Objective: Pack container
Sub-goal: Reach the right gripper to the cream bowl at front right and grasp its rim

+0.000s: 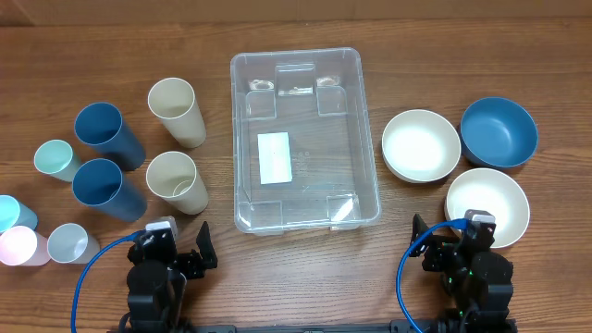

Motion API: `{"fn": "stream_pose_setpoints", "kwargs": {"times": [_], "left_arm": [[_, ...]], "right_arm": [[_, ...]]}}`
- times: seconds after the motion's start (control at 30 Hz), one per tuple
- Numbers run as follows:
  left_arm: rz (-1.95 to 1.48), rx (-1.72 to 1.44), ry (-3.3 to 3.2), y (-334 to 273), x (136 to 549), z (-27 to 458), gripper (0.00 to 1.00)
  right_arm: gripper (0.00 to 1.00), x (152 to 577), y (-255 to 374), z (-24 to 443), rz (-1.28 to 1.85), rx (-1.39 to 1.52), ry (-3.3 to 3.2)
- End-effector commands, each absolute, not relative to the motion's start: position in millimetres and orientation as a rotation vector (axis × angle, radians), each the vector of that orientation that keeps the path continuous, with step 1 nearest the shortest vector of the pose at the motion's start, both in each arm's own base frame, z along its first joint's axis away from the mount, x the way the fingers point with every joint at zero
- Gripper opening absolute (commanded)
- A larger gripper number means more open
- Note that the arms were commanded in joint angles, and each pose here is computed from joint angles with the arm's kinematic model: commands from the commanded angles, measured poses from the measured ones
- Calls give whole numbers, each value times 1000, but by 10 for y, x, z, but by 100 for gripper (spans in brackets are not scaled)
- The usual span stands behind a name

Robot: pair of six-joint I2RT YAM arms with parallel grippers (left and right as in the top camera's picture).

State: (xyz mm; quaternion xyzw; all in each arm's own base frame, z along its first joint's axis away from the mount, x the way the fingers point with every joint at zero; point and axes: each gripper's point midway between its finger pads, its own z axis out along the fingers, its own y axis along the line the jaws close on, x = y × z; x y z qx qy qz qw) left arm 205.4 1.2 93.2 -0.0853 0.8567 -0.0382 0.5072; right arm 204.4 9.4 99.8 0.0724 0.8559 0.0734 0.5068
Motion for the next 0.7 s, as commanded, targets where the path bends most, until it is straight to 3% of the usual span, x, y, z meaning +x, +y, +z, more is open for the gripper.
{"fn": "stream_pose_setpoints", "kwargs": {"times": [0.0,0.37,0.53,0.67], "left_arm": [[-112,-211,2054,-4,2059,946,100],[-112,-211,2054,-4,2059,946,100],[-112,-211,2054,-4,2059,946,100],[-112,-211,2054,-4,2059,946,100]], "right_arm": [[100,2046,76,938,166,179,2070],[100,2090,194,1044,249,148,2028],[100,2199,637,1814,537,-34,1731],[100,1944,1065,2508,706,-354,1429]]}}
